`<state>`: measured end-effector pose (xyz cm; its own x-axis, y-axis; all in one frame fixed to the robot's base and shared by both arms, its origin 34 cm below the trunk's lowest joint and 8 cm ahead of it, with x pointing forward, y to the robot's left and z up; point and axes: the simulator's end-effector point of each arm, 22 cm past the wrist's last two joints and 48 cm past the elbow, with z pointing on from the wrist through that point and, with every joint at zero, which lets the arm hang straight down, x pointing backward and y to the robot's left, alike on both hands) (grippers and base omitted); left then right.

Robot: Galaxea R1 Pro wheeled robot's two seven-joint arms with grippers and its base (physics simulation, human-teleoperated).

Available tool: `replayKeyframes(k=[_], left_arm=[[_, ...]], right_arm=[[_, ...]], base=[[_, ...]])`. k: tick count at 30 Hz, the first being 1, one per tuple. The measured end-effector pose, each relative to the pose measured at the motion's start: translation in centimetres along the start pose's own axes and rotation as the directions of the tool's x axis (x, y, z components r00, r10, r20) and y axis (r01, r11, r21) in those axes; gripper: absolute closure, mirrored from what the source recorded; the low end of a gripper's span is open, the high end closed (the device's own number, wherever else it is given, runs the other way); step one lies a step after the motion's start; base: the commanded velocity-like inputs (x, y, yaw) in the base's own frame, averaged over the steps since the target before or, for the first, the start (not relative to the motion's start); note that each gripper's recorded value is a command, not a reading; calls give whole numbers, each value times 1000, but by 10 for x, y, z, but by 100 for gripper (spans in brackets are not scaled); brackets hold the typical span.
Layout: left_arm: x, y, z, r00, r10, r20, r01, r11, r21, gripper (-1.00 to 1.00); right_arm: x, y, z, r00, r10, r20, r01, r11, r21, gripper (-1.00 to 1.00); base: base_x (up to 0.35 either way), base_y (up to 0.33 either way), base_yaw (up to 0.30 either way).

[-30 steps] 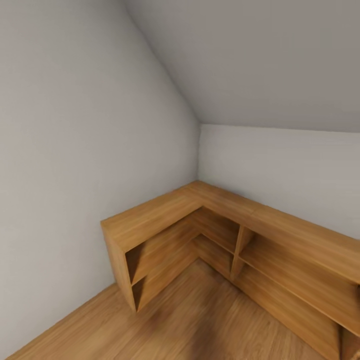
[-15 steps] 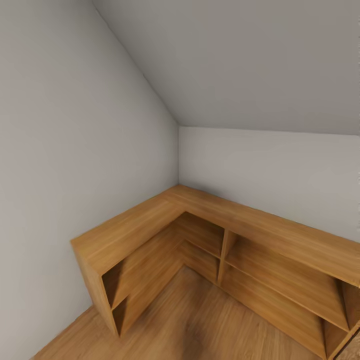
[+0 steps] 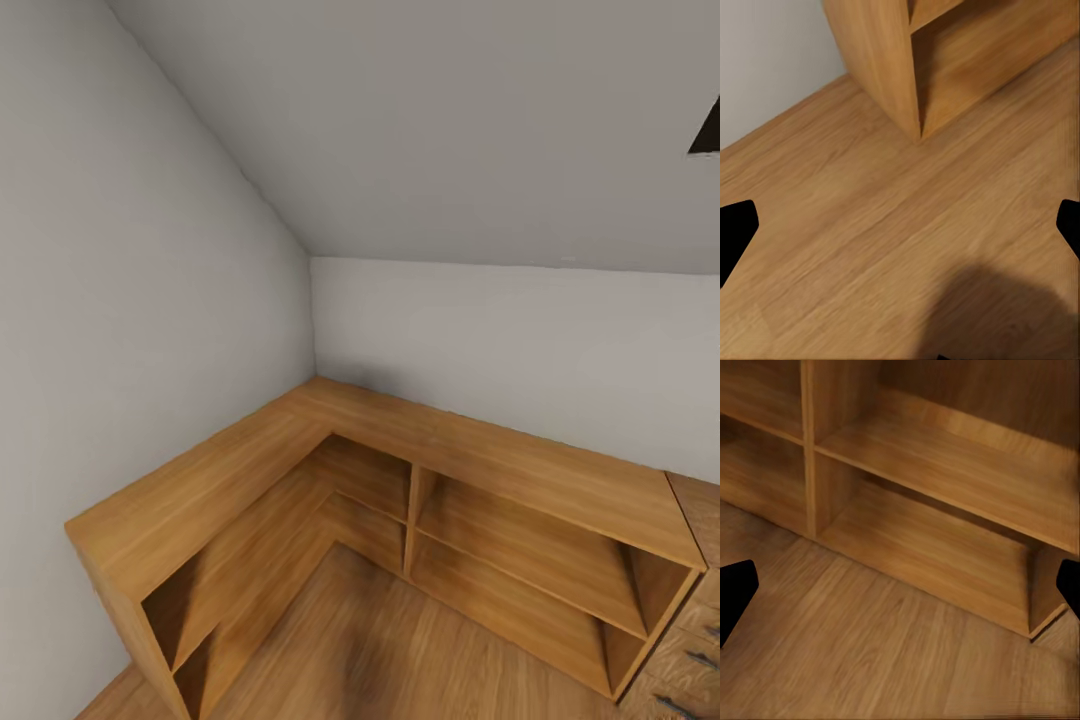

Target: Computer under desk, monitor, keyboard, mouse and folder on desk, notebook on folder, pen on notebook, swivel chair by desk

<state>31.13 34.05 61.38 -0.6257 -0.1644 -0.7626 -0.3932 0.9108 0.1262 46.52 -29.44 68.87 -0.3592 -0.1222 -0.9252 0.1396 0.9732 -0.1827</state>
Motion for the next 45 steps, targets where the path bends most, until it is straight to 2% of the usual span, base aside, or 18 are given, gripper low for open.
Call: replayKeyframes(k=[10,29,45], left_arm=[[-2,0,1,1000,-2,6,2,1000,1,-100],[-7,-1,2,1000,-7,18,7,1000,3,-100],[-10,-2,3,1000,-11,27,11,1000,4,-100]], right_arm=[[-2,-1,1,1000,1,6,-1,1000,2,-100],[-7,-1,2,1000,3,19,-3,1000,3,-100],[-12,-2,3,1000,5,30,-5,1000,5,-100]], base=[[-25,41,-279],[-14,231,-280],[0,29,-279]])
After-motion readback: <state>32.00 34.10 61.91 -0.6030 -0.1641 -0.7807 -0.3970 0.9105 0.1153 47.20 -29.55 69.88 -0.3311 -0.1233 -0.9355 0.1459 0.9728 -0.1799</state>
